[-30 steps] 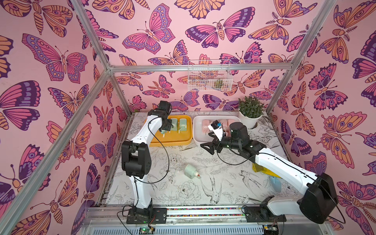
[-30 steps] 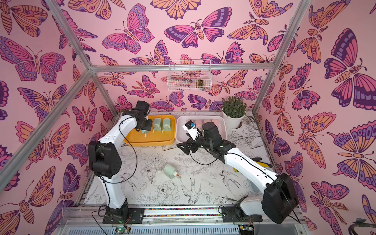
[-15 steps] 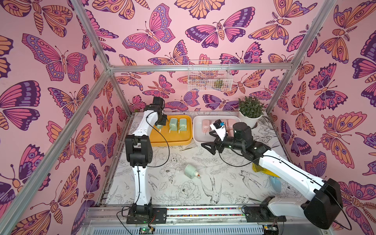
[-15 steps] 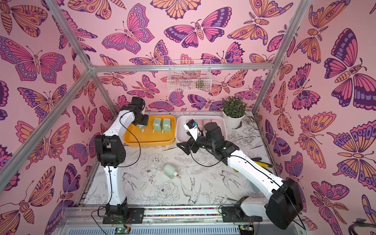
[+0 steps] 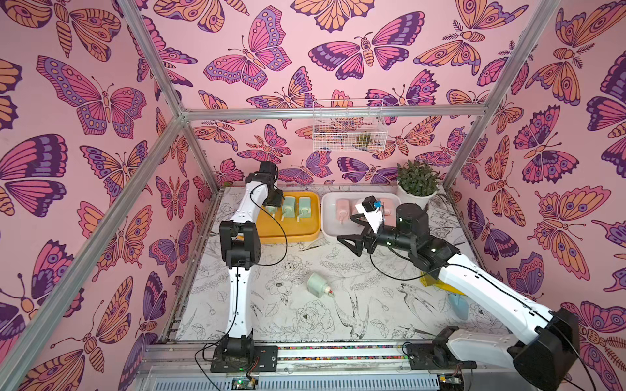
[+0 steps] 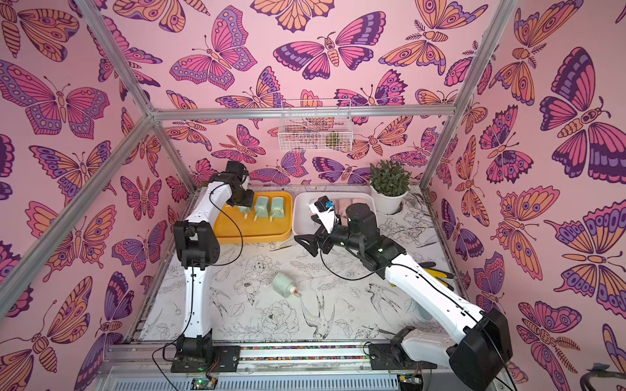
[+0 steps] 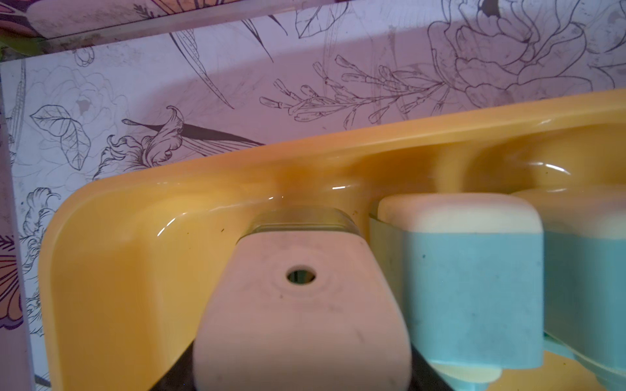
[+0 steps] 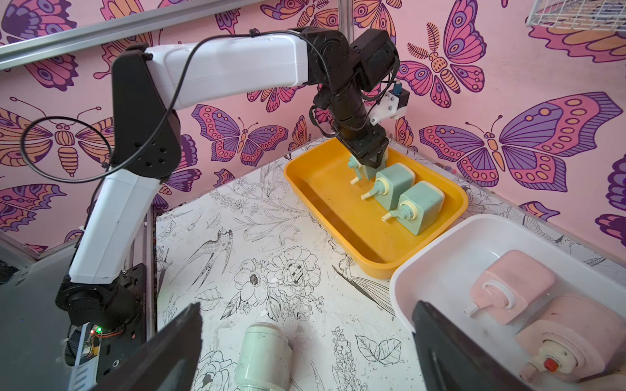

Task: Place the pencil sharpeners by color into the storage box
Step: Place the pencil sharpener in the storage box, then pick up the pencil sharpener from the center of the board.

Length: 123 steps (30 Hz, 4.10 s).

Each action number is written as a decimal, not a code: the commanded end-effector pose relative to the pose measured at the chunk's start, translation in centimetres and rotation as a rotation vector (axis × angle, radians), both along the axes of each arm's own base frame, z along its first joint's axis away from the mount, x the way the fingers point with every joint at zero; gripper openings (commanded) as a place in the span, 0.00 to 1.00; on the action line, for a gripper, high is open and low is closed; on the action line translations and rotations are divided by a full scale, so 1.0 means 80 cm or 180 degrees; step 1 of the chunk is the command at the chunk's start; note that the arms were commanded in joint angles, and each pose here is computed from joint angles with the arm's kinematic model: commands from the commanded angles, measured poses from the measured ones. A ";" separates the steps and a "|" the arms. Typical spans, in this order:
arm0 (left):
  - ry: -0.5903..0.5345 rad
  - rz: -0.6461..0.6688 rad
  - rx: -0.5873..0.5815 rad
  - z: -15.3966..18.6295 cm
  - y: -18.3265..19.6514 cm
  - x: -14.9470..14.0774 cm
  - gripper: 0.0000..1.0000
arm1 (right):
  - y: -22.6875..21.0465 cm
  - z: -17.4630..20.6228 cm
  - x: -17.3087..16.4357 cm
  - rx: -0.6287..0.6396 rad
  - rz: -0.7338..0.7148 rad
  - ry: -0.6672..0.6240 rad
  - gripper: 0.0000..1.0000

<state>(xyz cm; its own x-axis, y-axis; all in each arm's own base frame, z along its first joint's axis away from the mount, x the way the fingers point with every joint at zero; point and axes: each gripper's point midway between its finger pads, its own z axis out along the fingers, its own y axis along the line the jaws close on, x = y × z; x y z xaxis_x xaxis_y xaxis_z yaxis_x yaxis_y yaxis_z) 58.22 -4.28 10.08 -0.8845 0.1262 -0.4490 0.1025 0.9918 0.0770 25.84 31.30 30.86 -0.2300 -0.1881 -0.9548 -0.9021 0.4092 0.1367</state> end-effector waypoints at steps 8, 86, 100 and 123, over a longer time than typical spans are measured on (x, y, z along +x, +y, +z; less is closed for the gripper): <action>0.0116 0.0060 0.0026 -0.018 0.005 0.003 0.00 | 0.001 -0.008 -0.006 -0.0067 -0.0006 0.0058 0.99; 0.0284 0.0091 0.0012 -0.015 0.005 -0.019 0.65 | 0.016 -0.018 -0.008 -0.0193 -0.0021 0.0068 0.99; 0.0082 -0.0022 -0.0169 0.059 -0.007 -0.046 0.88 | 0.022 -0.020 -0.007 -0.0204 0.0003 0.0061 0.99; -0.0094 0.0810 -0.1185 0.090 -0.123 -0.304 1.00 | 0.033 -0.171 -0.053 -0.0547 0.0644 0.0711 0.99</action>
